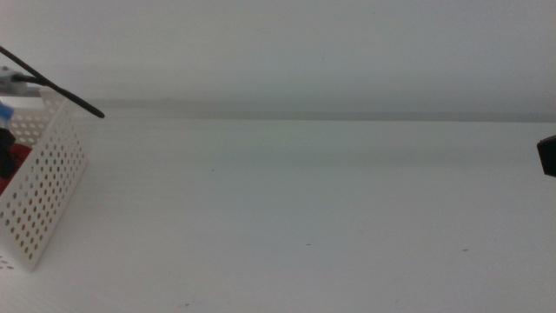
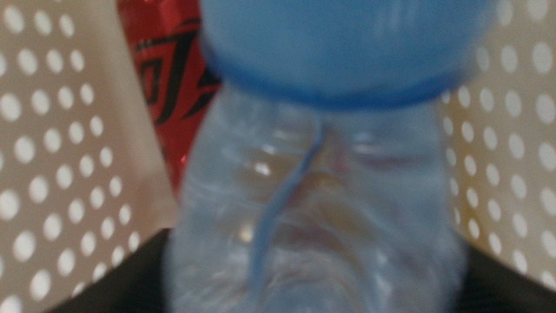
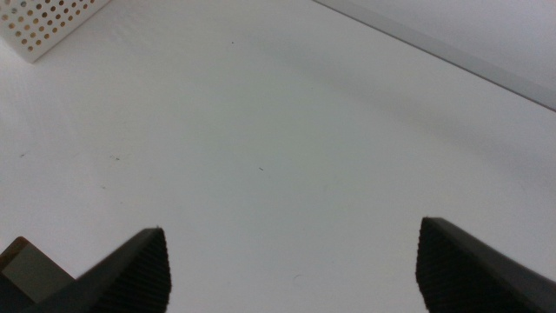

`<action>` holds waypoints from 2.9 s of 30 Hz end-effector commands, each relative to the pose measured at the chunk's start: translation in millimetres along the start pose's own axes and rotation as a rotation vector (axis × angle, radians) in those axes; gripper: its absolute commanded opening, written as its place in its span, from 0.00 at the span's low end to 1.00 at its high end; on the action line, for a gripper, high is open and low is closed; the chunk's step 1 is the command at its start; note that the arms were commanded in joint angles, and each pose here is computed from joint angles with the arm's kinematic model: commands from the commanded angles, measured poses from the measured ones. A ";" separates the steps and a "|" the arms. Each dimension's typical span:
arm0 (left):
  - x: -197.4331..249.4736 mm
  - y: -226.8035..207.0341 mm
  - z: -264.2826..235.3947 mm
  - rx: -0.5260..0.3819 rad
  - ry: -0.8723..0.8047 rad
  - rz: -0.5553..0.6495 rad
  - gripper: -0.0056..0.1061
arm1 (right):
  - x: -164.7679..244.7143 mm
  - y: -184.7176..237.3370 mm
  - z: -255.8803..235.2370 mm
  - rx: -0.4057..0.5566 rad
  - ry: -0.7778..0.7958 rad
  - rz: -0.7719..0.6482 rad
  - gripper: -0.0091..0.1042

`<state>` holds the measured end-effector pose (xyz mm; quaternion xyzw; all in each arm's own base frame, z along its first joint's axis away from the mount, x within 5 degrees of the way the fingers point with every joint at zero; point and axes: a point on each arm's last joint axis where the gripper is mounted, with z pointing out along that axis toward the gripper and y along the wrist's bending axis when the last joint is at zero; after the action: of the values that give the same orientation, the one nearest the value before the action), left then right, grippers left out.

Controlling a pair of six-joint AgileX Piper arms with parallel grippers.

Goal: Use arms to grab the bottles and put them into the dustbin to the left of the table.

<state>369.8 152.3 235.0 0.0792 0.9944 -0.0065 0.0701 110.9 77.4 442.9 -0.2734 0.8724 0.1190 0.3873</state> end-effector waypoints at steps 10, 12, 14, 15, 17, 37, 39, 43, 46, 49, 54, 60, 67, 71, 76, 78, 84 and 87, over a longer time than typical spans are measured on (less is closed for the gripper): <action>6.4 -36.8 -84.5 -0.033 -0.106 -0.092 0.89 | -0.9 0.2 -1.7 0.001 -0.011 -0.002 0.75; 12.1 -50.6 -110.1 -0.057 -0.168 -0.084 0.89 | -0.9 0.2 -1.7 0.001 -0.011 -0.002 0.75; 19.8 -66.0 -136.6 -0.095 -0.231 -0.050 0.89 | -0.9 0.2 -1.7 0.001 -0.011 -0.002 0.75; 23.0 -73.1 -146.9 -0.109 -0.258 -0.037 0.89 | -0.9 0.2 -1.7 0.001 -0.011 -0.002 0.75; 31.8 -93.0 -172.5 -0.129 -0.338 0.004 0.89 | -0.9 0.2 -1.7 0.001 -0.011 -0.002 0.75; 204.5 -231.6 -235.7 0.058 -1.014 0.192 0.89 | -0.9 0.2 -1.7 0.001 -0.011 -0.002 0.75; 208.2 -229.9 -234.9 0.058 -1.048 0.196 0.89 | -0.9 0.2 -1.7 0.001 -0.011 -0.002 0.75; 210.7 -228.8 -235.3 0.062 -1.058 0.191 0.89 | -0.9 0.2 -1.7 0.001 -0.011 -0.002 0.75; 210.0 -229.1 -236.6 0.063 -1.074 0.193 0.89 | -0.9 0.2 -1.7 0.001 -0.011 -0.002 0.75; 209.2 -229.9 -238.4 0.071 -1.096 0.195 0.89 | -0.9 0.2 -1.7 0.001 -0.011 -0.002 0.75; 209.8 -226.6 -239.2 0.056 -1.105 0.174 0.89 | -0.9 0.4 -1.7 -0.001 -0.011 -0.002 0.75; 209.9 -216.1 -245.4 -0.023 -1.172 0.140 0.89 | -0.9 0.6 -1.7 -0.004 -0.011 -0.001 0.75; 208.6 -208.9 -247.8 -0.054 -1.200 0.070 0.89 | -0.9 0.6 -1.7 -0.004 -0.011 -0.001 0.75; 208.6 -208.6 -247.8 -0.050 -1.200 0.060 0.89 | -0.9 0.6 -1.7 -0.004 -0.011 -0.001 0.75; 208.7 -208.0 -247.8 -0.061 -1.200 0.063 0.89 | -0.9 0.6 -1.7 -0.004 -0.011 -0.001 0.75; 207.4 -208.5 -243.6 -0.051 -1.200 0.060 0.89 | 0.6 -4.6 -1.0 0.052 -0.095 -0.023 0.75; 215.8 -211.9 -193.5 0.034 -1.207 0.011 0.89 | 28.8 -14.2 31.9 0.103 -0.286 0.016 0.75; 227.1 -208.1 -155.2 0.000 -1.202 -0.017 0.89 | 52.1 -27.2 51.8 0.174 -0.387 0.085 0.75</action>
<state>95.8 -15.3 373.8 0.0648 0.7856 -0.0492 0.6134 125.1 62.1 383.1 -0.1997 0.8147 0.1133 0.5325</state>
